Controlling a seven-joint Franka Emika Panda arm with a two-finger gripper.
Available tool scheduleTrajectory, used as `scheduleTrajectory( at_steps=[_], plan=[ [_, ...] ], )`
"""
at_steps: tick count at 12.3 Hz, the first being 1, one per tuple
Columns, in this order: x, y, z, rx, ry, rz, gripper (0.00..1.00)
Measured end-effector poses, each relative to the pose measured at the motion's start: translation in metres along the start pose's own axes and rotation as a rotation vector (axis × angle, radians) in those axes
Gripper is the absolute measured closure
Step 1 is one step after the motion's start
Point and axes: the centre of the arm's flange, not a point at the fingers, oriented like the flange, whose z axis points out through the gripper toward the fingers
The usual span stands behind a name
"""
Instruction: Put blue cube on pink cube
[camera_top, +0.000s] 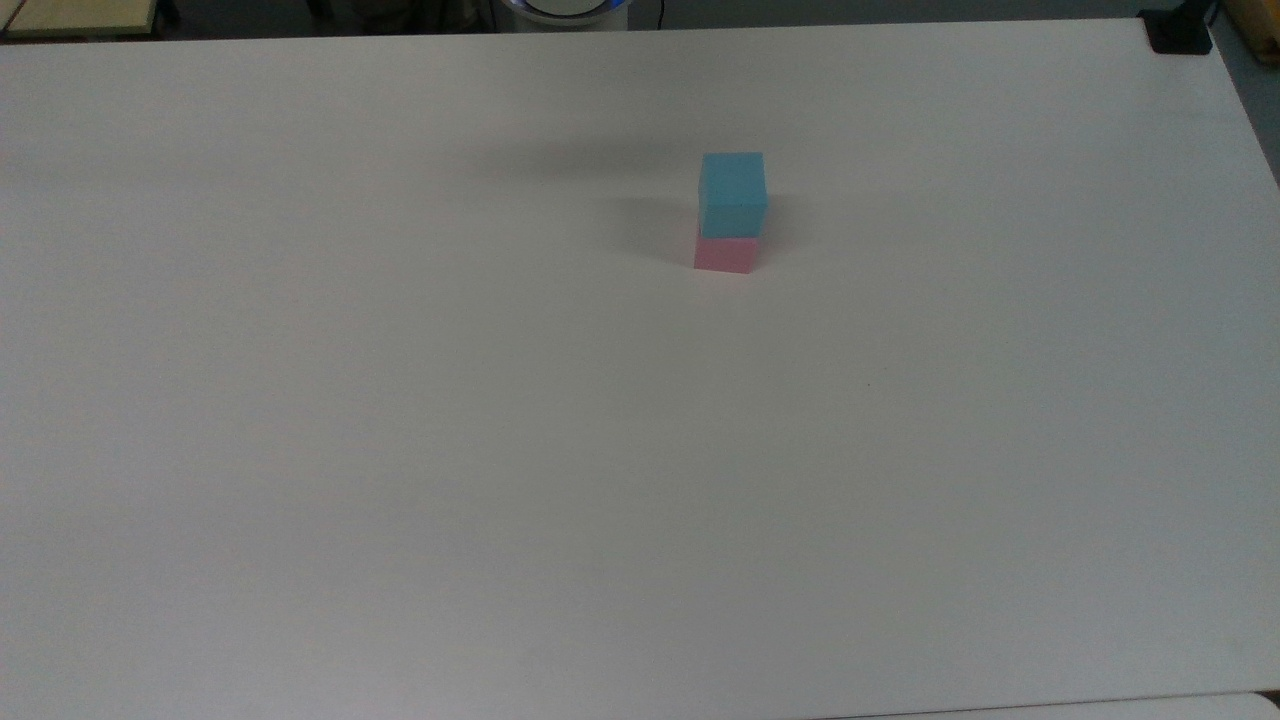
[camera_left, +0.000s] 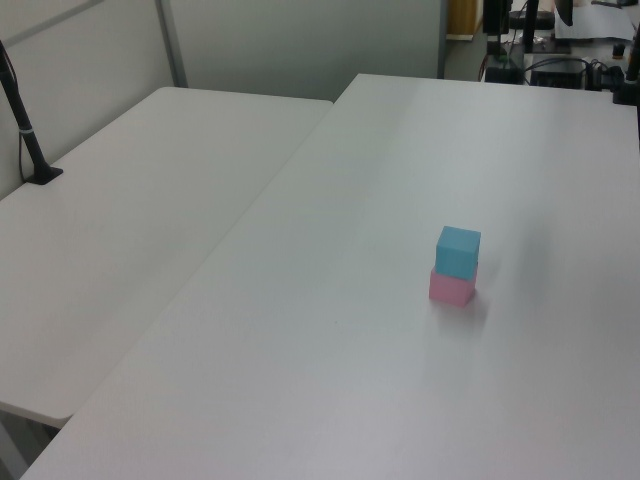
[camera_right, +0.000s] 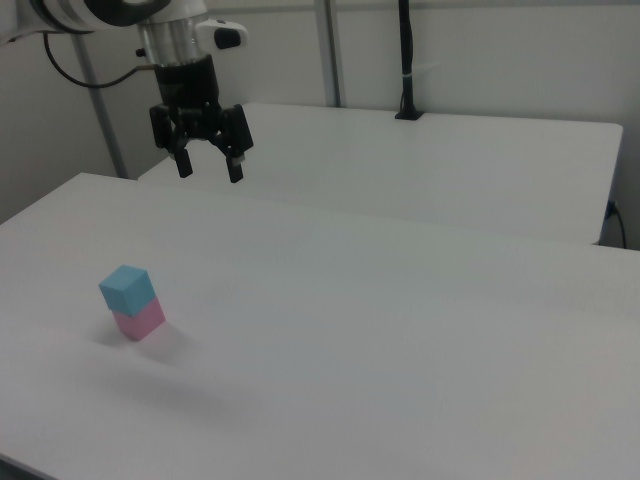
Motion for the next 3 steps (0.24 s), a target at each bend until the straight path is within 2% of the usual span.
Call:
scheduleTrajectory(
  at_steps=[3],
  plan=[
    [0.003, -0.025, -0.002, 0.016, 0.005, 0.006, 0.00]
  ],
)
